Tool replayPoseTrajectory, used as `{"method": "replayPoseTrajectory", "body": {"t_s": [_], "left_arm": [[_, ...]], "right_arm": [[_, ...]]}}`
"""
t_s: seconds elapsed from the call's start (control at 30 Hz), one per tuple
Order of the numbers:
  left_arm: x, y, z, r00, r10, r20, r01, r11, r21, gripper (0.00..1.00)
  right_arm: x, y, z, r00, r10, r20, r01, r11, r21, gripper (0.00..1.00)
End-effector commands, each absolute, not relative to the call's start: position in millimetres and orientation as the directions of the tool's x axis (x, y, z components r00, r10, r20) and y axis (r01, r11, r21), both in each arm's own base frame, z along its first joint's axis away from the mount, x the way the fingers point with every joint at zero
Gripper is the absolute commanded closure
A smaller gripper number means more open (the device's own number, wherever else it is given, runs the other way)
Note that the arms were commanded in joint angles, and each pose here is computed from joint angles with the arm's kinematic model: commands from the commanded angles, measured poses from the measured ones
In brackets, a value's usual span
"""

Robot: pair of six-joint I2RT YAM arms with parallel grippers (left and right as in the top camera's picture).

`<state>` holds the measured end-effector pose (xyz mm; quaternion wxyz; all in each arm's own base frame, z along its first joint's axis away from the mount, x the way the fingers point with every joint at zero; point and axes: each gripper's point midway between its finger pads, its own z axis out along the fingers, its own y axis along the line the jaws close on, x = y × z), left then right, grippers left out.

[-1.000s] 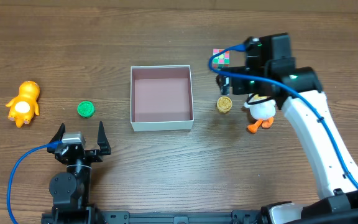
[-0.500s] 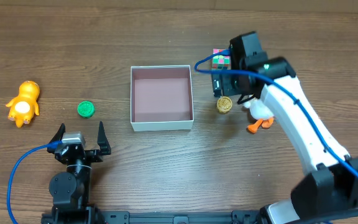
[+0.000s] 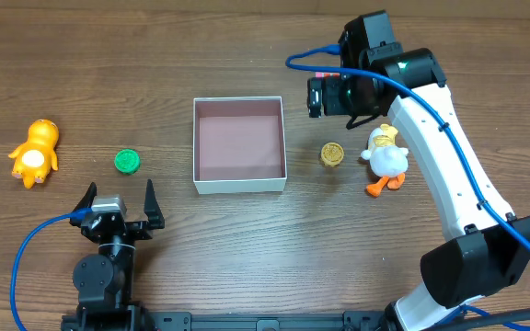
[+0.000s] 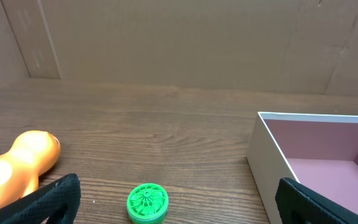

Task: Pack container
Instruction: 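Lower the right gripper over the Rubik's cube and close on it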

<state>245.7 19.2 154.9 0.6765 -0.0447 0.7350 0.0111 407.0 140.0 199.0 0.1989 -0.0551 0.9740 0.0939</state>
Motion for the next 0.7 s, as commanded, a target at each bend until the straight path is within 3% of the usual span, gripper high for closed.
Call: {"method": "replayPoseTrajectory", "body": {"t_s": [0.0,0.33,0.67], "left_arm": [[245,21,156,-0.075,-0.029,-0.997,-0.089,0.996,-0.022,0.0],[245,21,156,-0.075,-0.029,-0.997,-0.089,0.996,-0.022,0.0],[245,21,156,-0.075,-0.029,-0.997,-0.089,0.996,-0.022,0.0]], "right_arm": [[423,137,207,-0.888,-0.066,-0.455,-0.137,0.983,0.126,0.0],[472,126,150,-0.906,-0.067,-0.418,-0.068,0.998,-0.012,0.0],[506,128,150,-0.852,0.055,-0.521,0.041,0.998,0.039,0.0]]}}
